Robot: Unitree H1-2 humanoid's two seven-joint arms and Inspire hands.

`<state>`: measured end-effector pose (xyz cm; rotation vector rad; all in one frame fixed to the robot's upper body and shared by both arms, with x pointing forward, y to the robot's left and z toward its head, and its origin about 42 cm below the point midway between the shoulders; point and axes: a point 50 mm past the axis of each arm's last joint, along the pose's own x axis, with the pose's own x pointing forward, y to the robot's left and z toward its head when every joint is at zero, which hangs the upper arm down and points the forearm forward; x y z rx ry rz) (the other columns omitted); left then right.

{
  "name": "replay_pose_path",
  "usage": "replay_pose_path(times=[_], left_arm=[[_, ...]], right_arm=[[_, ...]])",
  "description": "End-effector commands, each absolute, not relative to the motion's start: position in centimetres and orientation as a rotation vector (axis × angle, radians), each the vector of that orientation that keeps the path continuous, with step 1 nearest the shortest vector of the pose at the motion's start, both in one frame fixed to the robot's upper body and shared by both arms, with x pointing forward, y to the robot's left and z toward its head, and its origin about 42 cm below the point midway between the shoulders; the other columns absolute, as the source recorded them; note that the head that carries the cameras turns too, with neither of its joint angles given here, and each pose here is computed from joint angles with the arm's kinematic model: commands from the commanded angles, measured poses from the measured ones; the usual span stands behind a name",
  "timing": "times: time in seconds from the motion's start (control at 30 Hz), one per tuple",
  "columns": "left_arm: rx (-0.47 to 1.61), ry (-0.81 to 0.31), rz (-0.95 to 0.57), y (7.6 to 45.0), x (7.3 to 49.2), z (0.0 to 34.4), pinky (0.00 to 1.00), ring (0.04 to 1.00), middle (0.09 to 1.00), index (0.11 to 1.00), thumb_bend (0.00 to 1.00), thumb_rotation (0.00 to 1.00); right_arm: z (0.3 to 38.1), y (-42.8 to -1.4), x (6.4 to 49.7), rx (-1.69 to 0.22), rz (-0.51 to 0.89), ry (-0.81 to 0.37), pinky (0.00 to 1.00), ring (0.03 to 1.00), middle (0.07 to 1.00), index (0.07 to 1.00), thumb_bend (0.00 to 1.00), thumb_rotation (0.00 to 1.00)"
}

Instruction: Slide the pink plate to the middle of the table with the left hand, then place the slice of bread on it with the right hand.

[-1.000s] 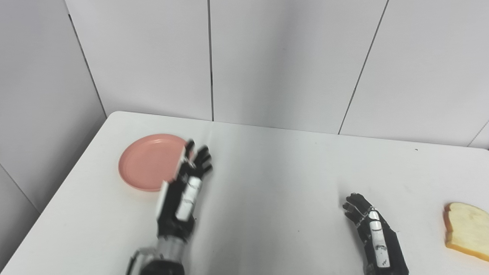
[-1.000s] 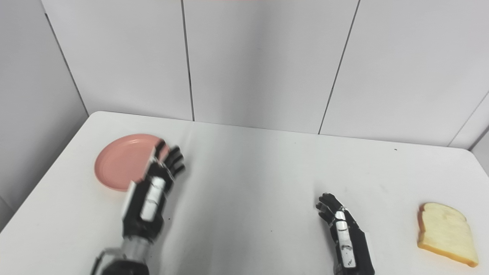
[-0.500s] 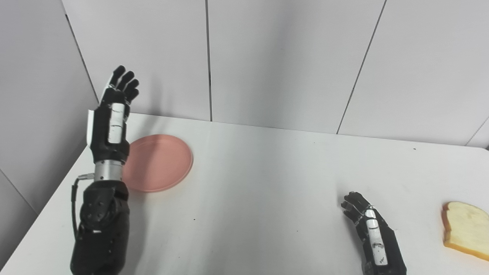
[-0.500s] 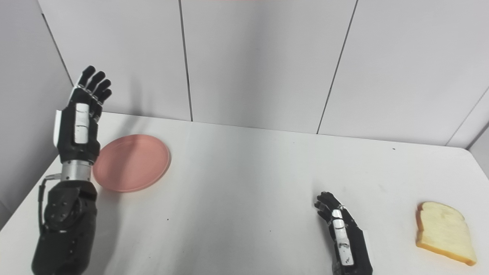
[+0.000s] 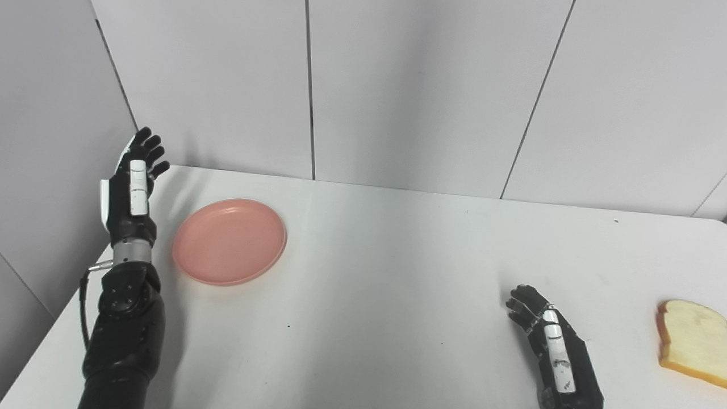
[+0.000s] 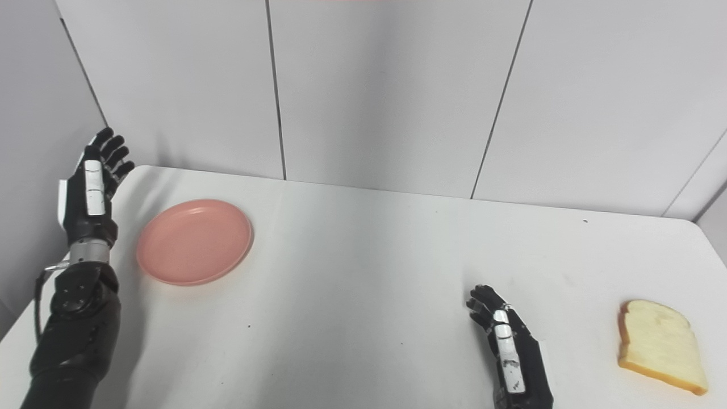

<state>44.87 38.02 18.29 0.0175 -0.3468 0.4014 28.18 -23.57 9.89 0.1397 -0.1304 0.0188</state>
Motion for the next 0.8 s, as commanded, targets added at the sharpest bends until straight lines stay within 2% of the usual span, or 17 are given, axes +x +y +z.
replay_pose_path(times=[0.0,0.1,0.2,0.3,0.37,0.5,0.63,0.77], left_arm=[[0.073,-0.422,0.414,38.9,46.5,21.0,0.77,0.855,0.859,0.834,0.85,0.93],[0.038,-0.38,0.431,39.3,47.1,20.0,0.79,0.855,0.862,0.834,0.88,0.89],[0.005,-0.354,0.432,39.1,47.4,19.4,0.81,0.868,0.876,0.848,0.82,0.91],[0.017,-0.316,0.447,39.0,47.7,18.7,0.76,0.855,0.872,0.851,0.78,0.95],[0.003,-0.3,0.449,38.8,47.9,18.4,0.76,0.853,0.876,0.862,0.78,0.96],[-0.104,-0.264,0.435,38.5,48.5,17.8,0.86,0.88,0.892,0.871,0.82,0.91],[-0.149,-0.244,0.408,38.1,48.8,17.3,0.88,0.886,0.892,0.865,0.82,0.88],[-0.093,-0.209,0.36,37.8,48.6,16.3,0.87,0.901,0.9,0.883,0.81,0.91]], right_arm=[[6.9,-23.2,26.8,0.167,0.004,-0.048,0.85,0.802,0.801,0.738,0.68,0.82],[6.9,-23.2,26.8,0.158,0.007,-0.046,0.86,0.803,0.802,0.734,0.69,0.82],[7.0,-23.2,26.7,0.153,0.008,-0.045,0.85,0.802,0.802,0.731,0.69,0.82],[7.0,-23.1,26.6,0.152,0.005,-0.046,0.84,0.794,0.797,0.721,0.69,0.83],[7.1,-23.1,26.6,0.156,0.005,-0.046,0.83,0.793,0.796,0.72,0.69,0.83],[7.2,-23.0,26.5,0.158,0.004,-0.042,0.83,0.796,0.797,0.72,0.7,0.82],[7.4,-23.0,26.4,0.156,0.006,-0.04,0.83,0.798,0.797,0.722,0.72,0.82],[7.5,-23.0,26.4,0.158,0.005,-0.044,0.84,0.798,0.794,0.719,0.72,0.82]])
